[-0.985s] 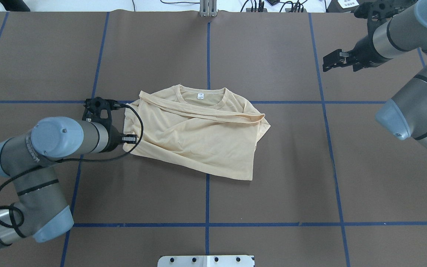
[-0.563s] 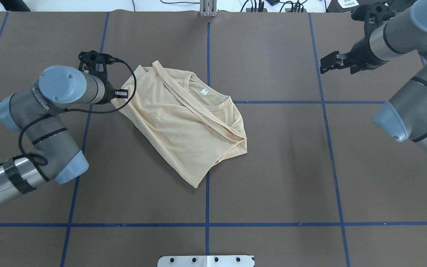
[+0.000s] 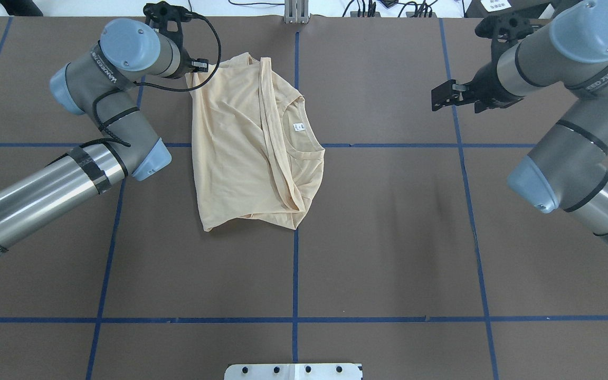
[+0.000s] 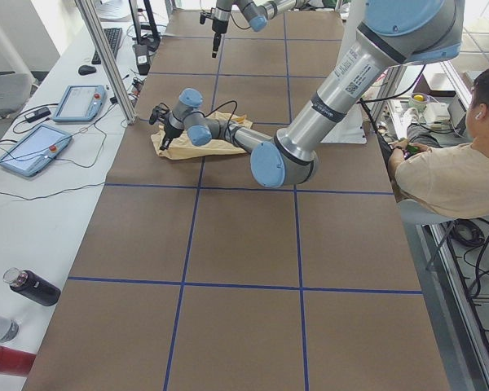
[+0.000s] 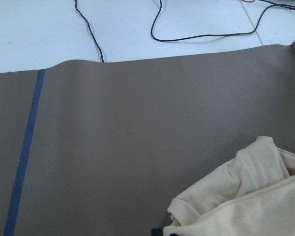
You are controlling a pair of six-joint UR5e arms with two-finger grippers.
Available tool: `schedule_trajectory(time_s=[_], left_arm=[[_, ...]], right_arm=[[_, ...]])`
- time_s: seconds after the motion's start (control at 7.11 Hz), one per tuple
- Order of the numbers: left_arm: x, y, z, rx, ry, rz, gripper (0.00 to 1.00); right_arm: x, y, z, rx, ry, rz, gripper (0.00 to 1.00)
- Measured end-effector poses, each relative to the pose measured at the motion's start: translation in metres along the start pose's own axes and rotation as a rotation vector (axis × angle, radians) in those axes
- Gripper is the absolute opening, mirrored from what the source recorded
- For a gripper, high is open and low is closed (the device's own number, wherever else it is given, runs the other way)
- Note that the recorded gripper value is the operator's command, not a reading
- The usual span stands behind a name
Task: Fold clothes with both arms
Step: 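Reach the right gripper to the collar edge and grasp it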
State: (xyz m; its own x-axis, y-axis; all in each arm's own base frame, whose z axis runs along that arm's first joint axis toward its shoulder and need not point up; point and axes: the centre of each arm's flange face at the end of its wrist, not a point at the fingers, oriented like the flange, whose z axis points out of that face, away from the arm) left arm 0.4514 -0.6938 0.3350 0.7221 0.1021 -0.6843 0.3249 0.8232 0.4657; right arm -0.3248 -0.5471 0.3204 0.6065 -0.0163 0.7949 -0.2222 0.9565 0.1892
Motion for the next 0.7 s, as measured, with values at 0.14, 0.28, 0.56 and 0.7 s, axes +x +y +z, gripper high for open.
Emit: schedule_trajectory(time_s=[0.14, 0.28, 0.56, 0.7], left_arm=[[-0.006, -0.006, -0.002, 0.011, 0.006, 0.032, 1.0], [-0.019, -0.01, -0.009, 0.01, 0.023, 0.062, 1.0], [-0.056, 0.0, -0.032, -0.032, 0.088, 0.102, 1.0], [-0.066, 0.006, -0.041, -0.038, 0.106, 0.111, 1.0]], right_arm=[[-0.044, 0.014, 0.011, 0.015, -0.013, 0.03, 1.0], [-0.085, 0.029, 0.022, 0.029, -0.025, 0.067, 1.0], [-0.171, 0.043, 0.065, 0.077, -0.007, 0.158, 0.96], [-0.206, 0.047, 0.089, 0.096, 0.014, 0.189, 0.86]])
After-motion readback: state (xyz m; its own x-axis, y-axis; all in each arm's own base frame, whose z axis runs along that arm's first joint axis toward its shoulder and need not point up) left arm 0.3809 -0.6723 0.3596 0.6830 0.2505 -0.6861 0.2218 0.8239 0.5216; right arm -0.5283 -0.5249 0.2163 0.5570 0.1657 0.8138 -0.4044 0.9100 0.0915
